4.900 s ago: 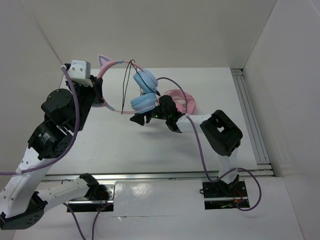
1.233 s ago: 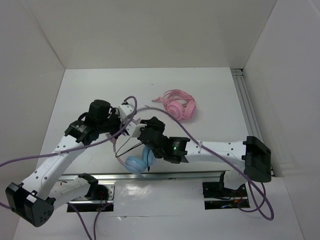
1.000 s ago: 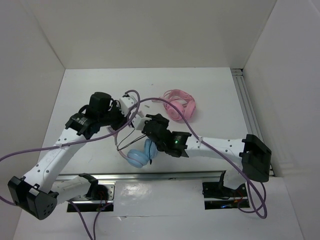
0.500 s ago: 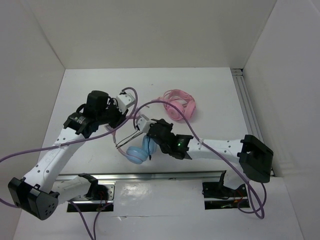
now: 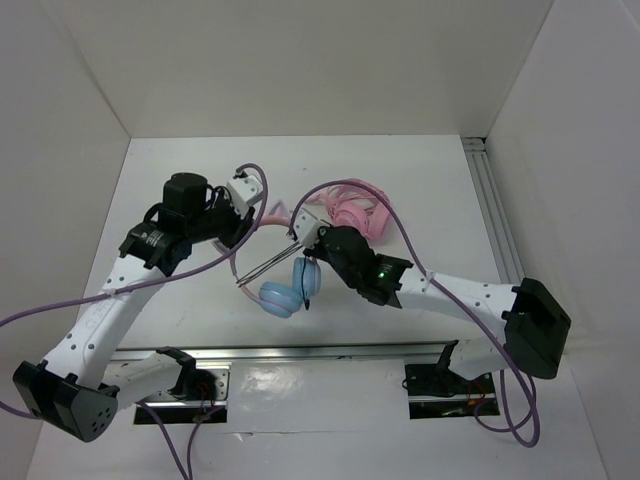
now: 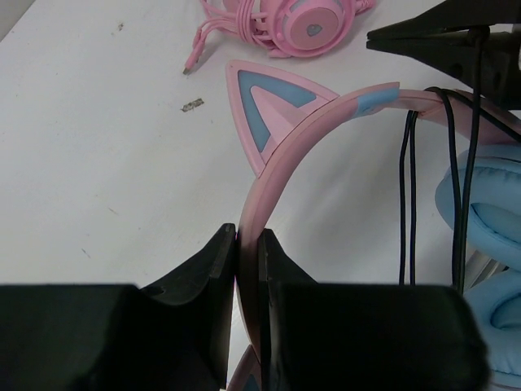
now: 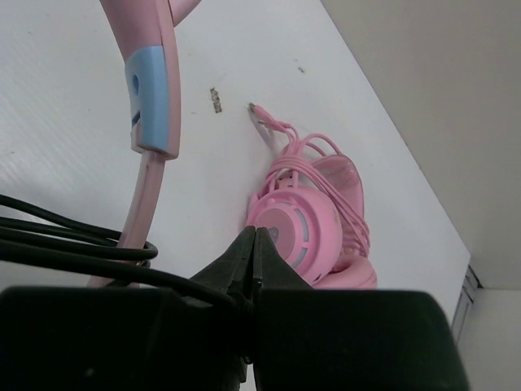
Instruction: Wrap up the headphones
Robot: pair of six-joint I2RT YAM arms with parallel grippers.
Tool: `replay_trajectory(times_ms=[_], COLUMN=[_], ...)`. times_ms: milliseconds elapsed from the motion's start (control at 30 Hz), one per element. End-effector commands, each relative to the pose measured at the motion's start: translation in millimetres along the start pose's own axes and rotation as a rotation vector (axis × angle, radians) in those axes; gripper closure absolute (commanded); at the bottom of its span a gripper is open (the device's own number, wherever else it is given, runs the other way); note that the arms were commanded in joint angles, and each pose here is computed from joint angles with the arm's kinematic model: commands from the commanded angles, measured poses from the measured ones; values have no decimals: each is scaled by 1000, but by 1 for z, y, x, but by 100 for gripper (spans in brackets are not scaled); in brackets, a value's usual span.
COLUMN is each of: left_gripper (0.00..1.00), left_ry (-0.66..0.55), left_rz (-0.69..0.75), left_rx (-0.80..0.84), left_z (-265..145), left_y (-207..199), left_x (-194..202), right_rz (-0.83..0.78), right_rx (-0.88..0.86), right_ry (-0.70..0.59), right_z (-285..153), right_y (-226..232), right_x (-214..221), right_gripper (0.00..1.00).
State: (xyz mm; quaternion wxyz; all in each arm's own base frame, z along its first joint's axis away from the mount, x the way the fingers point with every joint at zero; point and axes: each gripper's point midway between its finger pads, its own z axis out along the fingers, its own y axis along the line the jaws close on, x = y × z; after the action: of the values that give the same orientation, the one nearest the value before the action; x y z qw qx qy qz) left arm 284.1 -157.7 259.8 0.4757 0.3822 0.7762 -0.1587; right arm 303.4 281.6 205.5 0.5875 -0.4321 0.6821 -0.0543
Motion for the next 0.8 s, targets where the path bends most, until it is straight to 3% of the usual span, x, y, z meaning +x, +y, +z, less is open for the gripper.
replay_trajectory(times_ms=[0,333,600,767], left_gripper=[100,100,100,100], left_ry=[-120,-174,-169,-152], left_rz=[9,-24,-60,-69], left_rx=[19,-82,-32,-29], left_z=[-18,-25,-17,-13], left_y=[-3,23,22,24], left_x=[-37,-53,-51,-49], right_rz=[71,103,140,153], right_rx=[3,-61,-98,-102], right_ry=[-25,6,0,-1], right_z=[6,20,26,27], right_y=[-7,3,2,1], right_x=[-2,14,8,9], right_gripper=[100,99,76,71])
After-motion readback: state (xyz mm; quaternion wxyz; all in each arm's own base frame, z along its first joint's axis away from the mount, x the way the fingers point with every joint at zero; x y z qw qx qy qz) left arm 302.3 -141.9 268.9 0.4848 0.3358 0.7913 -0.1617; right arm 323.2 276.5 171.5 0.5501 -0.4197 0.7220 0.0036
